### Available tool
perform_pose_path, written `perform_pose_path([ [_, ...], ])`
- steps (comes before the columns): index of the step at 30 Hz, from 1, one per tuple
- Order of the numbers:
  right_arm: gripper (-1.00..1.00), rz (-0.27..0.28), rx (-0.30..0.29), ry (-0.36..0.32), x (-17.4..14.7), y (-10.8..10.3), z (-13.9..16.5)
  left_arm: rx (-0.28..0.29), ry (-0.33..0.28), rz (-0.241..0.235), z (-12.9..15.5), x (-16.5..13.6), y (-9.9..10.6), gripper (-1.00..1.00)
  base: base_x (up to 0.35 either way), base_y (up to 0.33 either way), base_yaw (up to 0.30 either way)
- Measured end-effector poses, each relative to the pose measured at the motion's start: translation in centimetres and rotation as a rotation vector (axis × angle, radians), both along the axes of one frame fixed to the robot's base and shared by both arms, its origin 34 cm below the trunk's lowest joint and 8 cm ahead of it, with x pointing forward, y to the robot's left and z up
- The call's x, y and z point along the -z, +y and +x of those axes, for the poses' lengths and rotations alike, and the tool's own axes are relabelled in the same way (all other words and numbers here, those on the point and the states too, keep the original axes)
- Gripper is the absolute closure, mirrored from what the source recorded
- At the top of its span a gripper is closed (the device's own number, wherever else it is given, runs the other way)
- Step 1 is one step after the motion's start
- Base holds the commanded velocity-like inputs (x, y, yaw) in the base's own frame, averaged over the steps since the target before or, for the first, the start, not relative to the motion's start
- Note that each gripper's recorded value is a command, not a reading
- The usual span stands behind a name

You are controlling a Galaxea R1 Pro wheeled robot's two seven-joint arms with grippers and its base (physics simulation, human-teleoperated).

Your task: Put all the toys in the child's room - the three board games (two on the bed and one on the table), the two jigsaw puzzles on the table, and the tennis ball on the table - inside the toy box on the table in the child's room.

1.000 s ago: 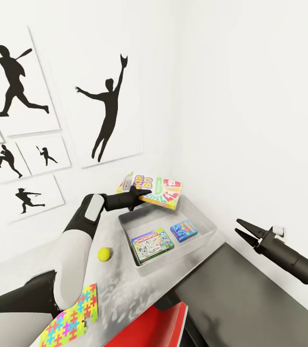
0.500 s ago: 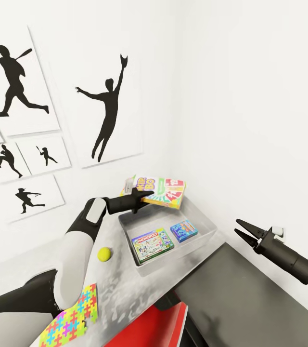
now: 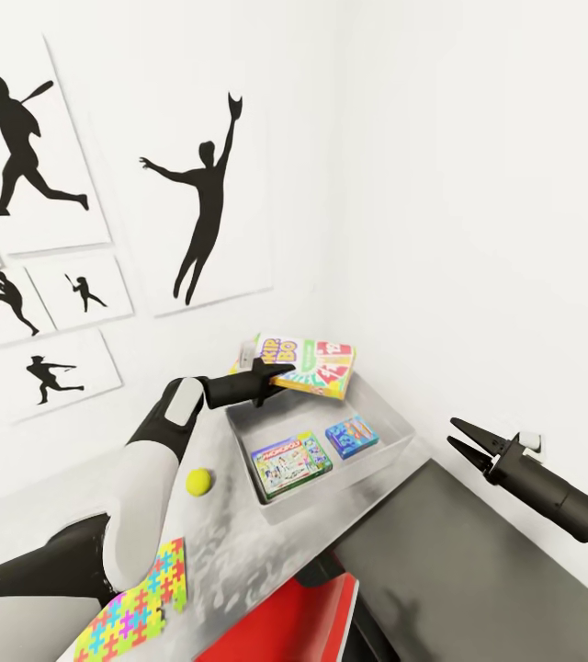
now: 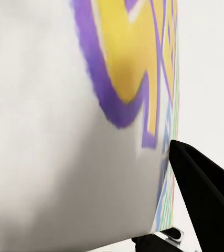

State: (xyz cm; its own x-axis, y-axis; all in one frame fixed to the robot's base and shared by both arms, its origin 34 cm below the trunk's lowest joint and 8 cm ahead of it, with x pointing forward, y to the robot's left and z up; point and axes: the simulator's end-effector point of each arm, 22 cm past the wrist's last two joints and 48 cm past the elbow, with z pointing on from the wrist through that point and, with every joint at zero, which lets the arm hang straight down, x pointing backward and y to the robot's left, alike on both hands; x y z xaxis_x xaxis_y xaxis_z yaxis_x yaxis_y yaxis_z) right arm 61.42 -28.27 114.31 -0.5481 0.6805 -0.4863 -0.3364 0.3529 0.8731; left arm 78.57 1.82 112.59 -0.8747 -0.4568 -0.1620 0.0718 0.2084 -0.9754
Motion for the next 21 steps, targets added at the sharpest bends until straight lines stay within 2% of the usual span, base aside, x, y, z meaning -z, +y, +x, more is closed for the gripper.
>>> perform_pose_path([
  [4, -1.0, 0.0, 0.0, 0.007, 0.4, 0.0, 0.1, 0.017, 0.008, 0.017, -0.3, 0.9, -0.5, 1.0, 0.0, 0.0, 0.0],
  [8, -1.0, 0.001, -0.001, 0.014, 0.7, 0.1, 0.2, 0.04, 0.062, 0.018, -1.1, 3.0, -1.3, 1.0, 0.0, 0.0, 0.0],
  [15, -1.0, 0.0, -0.001, 0.025, 1.2, 0.0, 0.3, 0.015, 0.096, 0.027, -1.0, 5.8, -1.7, 1.0, 0.0, 0.0, 0.0],
  [21, -1.0, -0.002, -0.001, 0.036, 1.8, 0.1, 0.5, -0.015, 0.124, -0.022, -0.8, 6.7, -2.0, 1.0, 0.0, 0.0, 0.0],
])
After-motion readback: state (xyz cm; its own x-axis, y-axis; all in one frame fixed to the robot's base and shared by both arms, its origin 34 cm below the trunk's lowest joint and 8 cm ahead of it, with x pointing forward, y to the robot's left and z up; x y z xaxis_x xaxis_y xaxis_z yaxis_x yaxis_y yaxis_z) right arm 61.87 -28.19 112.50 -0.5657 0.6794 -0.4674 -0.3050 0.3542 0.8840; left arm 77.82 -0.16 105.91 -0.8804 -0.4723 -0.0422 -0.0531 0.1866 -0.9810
